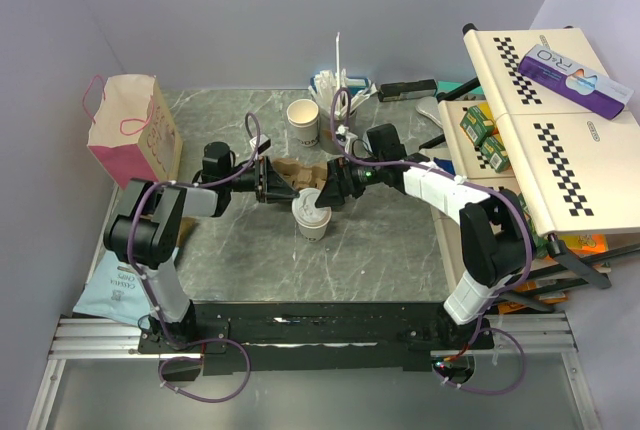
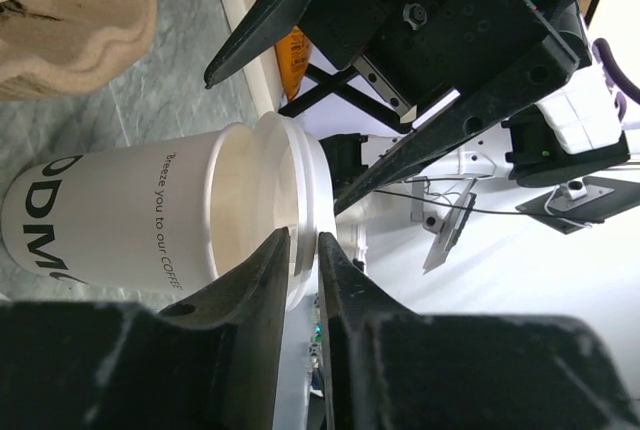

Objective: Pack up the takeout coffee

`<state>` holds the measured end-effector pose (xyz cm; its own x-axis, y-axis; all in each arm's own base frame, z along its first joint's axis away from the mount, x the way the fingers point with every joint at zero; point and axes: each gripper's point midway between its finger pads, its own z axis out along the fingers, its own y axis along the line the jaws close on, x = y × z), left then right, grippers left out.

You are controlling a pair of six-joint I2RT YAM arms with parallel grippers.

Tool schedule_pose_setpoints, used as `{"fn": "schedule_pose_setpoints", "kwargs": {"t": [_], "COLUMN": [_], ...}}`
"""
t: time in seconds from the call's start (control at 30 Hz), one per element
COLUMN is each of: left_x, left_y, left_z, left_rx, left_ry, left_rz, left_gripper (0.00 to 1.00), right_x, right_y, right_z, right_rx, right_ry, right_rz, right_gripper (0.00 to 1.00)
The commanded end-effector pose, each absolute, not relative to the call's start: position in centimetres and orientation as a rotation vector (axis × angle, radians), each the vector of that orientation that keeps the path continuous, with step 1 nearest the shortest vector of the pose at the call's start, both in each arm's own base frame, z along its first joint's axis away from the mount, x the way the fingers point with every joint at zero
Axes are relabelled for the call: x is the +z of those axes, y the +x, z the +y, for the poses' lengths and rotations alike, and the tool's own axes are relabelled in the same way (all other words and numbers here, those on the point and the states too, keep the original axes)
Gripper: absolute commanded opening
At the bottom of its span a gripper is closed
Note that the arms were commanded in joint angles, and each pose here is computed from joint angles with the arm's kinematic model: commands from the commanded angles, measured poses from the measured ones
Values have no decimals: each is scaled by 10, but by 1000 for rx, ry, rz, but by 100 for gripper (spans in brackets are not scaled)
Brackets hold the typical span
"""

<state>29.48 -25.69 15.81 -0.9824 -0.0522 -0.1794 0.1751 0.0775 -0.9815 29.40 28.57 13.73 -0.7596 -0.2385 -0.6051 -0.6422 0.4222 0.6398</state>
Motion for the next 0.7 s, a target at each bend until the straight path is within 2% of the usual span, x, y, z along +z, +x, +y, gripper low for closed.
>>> {"fn": "schedule_pose_setpoints", "kwargs": {"t": [0.0, 0.43, 0.67], "left_x": [175, 168, 166], "left_y": [298, 301, 305], "left_z": [-256, -255, -254], "left_rx": [-1964, -1887, -1830], "left_ry": [220, 215, 236], "left_rz": [2111, 2161, 2181], "left_gripper": [25, 40, 43], "right_x": [152, 147, 146], "right_y": [304, 302, 305], "right_z": [296, 299, 301], "right_rx": [1282, 1276, 1269], "right_ry": [-770, -768, -762], "right_rz": [2197, 2223, 2231], "right_gripper": [100, 100, 100]}}
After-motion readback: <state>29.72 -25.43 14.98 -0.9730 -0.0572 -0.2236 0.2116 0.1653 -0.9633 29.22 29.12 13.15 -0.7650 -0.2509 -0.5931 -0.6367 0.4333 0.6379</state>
